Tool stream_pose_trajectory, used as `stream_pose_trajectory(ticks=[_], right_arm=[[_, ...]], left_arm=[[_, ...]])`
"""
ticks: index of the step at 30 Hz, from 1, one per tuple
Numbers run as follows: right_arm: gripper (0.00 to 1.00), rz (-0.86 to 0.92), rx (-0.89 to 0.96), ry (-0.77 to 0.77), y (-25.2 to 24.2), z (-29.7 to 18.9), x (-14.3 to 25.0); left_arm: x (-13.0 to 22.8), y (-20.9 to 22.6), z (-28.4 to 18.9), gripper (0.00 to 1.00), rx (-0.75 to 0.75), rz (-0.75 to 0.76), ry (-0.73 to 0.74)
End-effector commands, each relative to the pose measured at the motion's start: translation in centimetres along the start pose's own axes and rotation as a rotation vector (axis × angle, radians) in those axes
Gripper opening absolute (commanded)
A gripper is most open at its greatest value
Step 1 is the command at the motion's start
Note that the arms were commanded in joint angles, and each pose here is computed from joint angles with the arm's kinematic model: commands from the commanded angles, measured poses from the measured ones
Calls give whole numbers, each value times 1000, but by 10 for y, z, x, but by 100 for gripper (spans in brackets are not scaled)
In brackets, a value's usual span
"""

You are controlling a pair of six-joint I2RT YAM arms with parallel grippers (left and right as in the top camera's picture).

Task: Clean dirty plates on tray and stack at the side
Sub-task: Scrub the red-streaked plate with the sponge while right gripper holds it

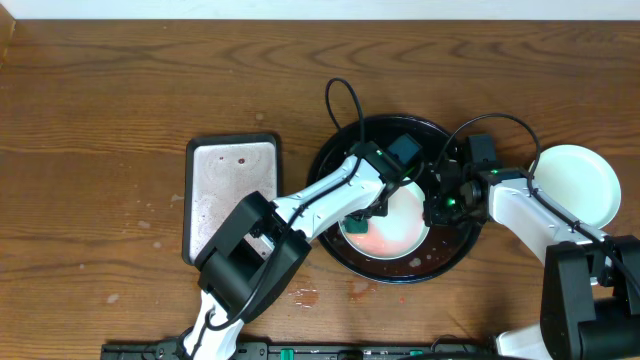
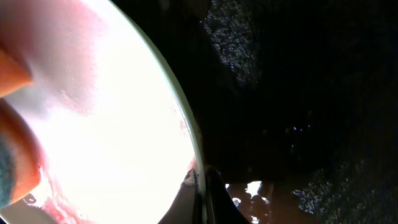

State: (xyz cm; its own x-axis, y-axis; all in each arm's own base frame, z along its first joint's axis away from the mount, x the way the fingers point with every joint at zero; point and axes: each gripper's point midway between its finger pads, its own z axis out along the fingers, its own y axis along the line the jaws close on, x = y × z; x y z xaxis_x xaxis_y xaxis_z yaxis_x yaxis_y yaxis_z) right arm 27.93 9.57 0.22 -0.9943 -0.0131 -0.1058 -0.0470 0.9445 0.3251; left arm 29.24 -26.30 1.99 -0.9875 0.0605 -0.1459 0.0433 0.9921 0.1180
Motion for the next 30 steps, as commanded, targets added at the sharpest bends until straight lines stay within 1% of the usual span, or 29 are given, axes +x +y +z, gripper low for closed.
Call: stream_pose_trajectory(ticks=[1,7,9,11,15,18,21,25,27,30], right_arm=[[1,1,66,6,-14,4,0],[1,2,67,8,-14,4,1],[1,1,66,8,-14,4,1],[1,1,66,8,-14,4,1],[1,1,66,8,-14,4,1],[1,2,67,8,-14,4,1],[1,2,67,9,-14,4,1],[1,1,66,8,-14,4,1],[1,1,66,8,-14,4,1],[1,2,67,10,-14,4,1]], left_arm=[[-18,8,16,8,-34,-40,-41],[18,-83,6,8,435,-22,215],[30,-100,-2,8,512,1,269],[40,-109,-6,8,539,37,292],[65,-112,-9,8,518,139,321],[76,-109,-9,8,490,175,339],[79,-102,-7,8,462,175,356],[64,-72,1,8,337,137,311],[44,-46,0,7,238,87,248],[15,-17,-15,7,165,37,152]])
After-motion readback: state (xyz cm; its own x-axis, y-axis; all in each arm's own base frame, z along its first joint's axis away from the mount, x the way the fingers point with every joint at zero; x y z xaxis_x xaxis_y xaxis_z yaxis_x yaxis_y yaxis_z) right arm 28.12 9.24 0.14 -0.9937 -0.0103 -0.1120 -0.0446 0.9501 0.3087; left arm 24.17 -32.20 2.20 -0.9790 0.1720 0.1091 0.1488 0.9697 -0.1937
